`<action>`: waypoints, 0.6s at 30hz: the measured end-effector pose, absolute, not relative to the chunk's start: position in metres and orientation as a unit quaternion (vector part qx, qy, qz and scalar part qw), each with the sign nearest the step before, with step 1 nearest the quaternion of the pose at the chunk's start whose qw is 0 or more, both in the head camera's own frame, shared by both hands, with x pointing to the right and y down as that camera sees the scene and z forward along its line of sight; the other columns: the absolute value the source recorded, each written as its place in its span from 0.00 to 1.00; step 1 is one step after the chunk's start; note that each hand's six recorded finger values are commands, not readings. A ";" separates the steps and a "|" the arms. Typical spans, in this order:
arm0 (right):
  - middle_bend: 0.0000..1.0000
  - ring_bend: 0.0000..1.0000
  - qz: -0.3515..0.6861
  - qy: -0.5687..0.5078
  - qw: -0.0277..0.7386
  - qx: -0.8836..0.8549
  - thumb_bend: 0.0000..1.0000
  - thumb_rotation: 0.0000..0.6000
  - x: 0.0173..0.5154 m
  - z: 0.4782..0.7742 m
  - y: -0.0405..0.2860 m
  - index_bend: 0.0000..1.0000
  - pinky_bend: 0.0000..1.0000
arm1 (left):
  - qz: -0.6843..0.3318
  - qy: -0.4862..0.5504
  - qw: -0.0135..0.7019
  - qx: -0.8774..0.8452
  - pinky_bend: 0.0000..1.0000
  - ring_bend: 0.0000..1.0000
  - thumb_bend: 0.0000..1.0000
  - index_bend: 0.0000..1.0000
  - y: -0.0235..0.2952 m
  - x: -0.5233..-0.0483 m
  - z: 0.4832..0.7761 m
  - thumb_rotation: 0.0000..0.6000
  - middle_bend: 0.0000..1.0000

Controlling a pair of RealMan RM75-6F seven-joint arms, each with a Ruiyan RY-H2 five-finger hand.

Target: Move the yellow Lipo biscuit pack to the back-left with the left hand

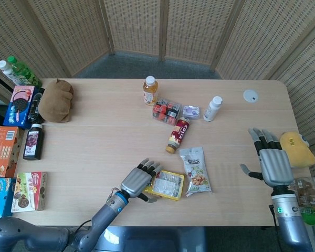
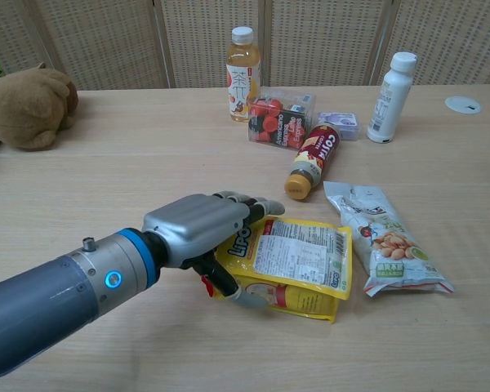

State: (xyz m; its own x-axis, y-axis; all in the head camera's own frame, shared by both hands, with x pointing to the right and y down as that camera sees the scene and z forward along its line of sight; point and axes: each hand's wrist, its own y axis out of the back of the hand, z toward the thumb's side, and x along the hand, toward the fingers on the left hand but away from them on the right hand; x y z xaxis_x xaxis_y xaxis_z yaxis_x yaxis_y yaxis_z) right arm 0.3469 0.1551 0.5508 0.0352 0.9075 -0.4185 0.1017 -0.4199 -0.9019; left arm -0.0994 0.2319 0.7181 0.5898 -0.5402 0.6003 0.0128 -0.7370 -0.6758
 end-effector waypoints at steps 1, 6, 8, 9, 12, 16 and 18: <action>0.09 0.00 0.565 -0.404 0.356 -0.625 0.25 0.89 0.347 0.550 0.155 0.00 0.00 | -0.422 0.162 0.327 -0.830 0.12 0.20 0.01 0.05 0.231 -0.098 0.718 0.94 0.04; 0.09 0.00 0.564 -0.408 0.353 -0.625 0.25 0.89 0.348 0.549 0.156 0.00 0.00 | -0.415 0.178 0.327 -0.830 0.47 0.53 0.14 0.41 0.229 -0.095 0.717 1.00 0.33; 0.09 0.00 0.564 -0.408 0.354 -0.625 0.25 0.89 0.348 0.549 0.156 0.00 0.00 | -0.416 0.182 0.328 -0.829 0.53 0.59 0.16 0.47 0.230 -0.095 0.719 1.00 0.40; 0.09 0.00 0.564 -0.408 0.353 -0.626 0.25 0.89 0.348 0.549 0.156 0.00 0.00 | -0.416 0.184 0.327 -0.828 0.57 0.63 0.17 0.50 0.229 -0.095 0.719 1.00 0.43; 0.09 0.00 0.564 -0.407 0.353 -0.626 0.25 0.88 0.347 0.549 0.155 0.00 0.00 | -0.415 0.197 0.329 -0.825 0.63 0.68 0.22 0.56 0.226 -0.097 0.717 1.00 0.50; 0.09 0.00 0.564 -0.406 0.354 -0.626 0.25 0.88 0.346 0.549 0.155 0.00 0.00 | -0.408 0.226 0.320 -0.825 0.63 0.68 0.21 0.56 0.219 -0.101 0.712 1.00 0.51; 0.09 0.00 0.565 -0.404 0.353 -0.627 0.25 0.88 0.346 0.550 0.155 0.00 0.00 | -0.404 0.241 0.314 -0.825 0.63 0.68 0.20 0.56 0.213 -0.106 0.708 1.00 0.51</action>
State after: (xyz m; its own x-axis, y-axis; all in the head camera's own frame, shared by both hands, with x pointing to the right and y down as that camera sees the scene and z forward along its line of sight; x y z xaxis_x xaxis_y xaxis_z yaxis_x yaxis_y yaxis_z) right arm 0.3459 0.1546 0.5501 0.0355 0.9057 -0.4224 0.1079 -0.4237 -0.8994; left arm -0.1061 0.2133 0.7082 0.5584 -0.6505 0.5149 -0.1435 -0.6870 -0.7123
